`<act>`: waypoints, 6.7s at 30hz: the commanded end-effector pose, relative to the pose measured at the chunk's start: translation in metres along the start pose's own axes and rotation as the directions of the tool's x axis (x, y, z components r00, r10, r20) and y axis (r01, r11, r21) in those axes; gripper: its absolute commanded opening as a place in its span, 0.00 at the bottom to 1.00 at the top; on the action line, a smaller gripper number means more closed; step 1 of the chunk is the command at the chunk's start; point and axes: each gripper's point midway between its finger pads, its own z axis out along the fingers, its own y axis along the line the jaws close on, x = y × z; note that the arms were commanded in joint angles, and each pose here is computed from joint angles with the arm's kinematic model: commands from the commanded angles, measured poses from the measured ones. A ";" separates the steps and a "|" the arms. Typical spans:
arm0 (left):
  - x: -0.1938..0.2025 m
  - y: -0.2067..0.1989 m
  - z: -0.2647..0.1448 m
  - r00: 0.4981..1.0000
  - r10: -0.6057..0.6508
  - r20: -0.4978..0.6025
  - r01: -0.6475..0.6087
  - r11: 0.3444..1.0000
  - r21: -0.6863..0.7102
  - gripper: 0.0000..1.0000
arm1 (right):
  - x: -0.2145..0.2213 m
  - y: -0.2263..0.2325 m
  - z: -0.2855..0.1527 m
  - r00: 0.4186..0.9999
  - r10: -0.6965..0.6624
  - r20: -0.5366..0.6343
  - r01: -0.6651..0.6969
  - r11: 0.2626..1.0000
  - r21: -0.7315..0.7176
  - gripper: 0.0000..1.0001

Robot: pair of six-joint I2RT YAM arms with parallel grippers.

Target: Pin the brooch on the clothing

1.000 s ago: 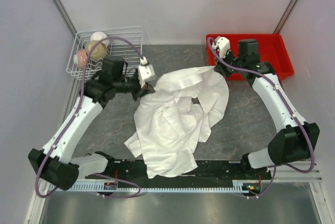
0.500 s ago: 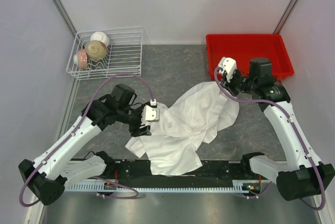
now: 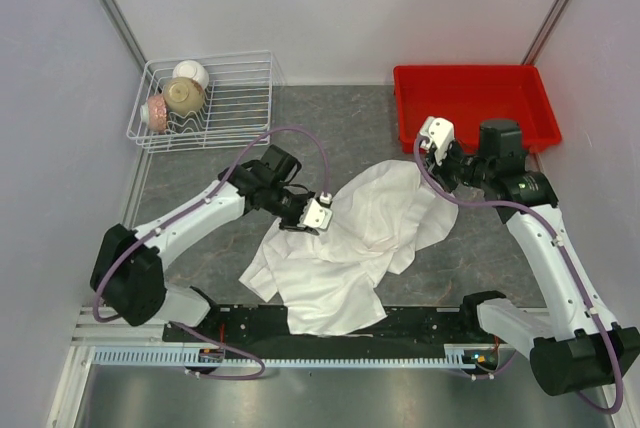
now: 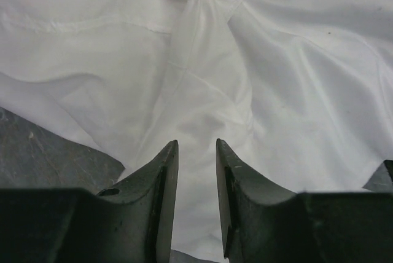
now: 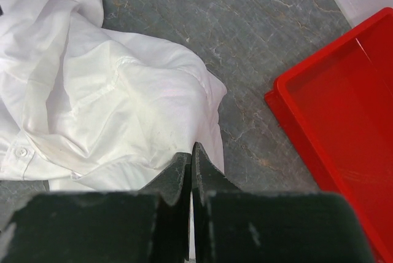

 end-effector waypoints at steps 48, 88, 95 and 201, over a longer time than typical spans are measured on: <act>-0.081 0.123 -0.225 0.963 -0.160 0.215 0.268 0.559 -0.785 0.02 | -0.117 -0.117 -0.043 0.966 0.007 0.259 -0.127 0.883 0.451 0.00; -0.238 0.037 -0.454 0.945 0.134 0.299 0.305 -0.027 -0.952 0.02 | -0.327 -0.074 -0.268 0.673 -0.342 0.656 -0.105 0.834 0.542 0.00; -0.151 0.124 -0.408 0.962 -0.074 0.261 0.257 -0.057 -0.965 0.02 | -0.269 -0.151 -0.149 0.793 -0.128 0.596 -0.191 0.876 0.442 0.00; 0.309 -0.072 -0.269 0.140 -0.946 0.291 0.690 -0.117 -0.715 0.47 | 0.059 0.306 0.273 0.893 -0.156 -0.423 -0.116 0.828 -0.549 0.52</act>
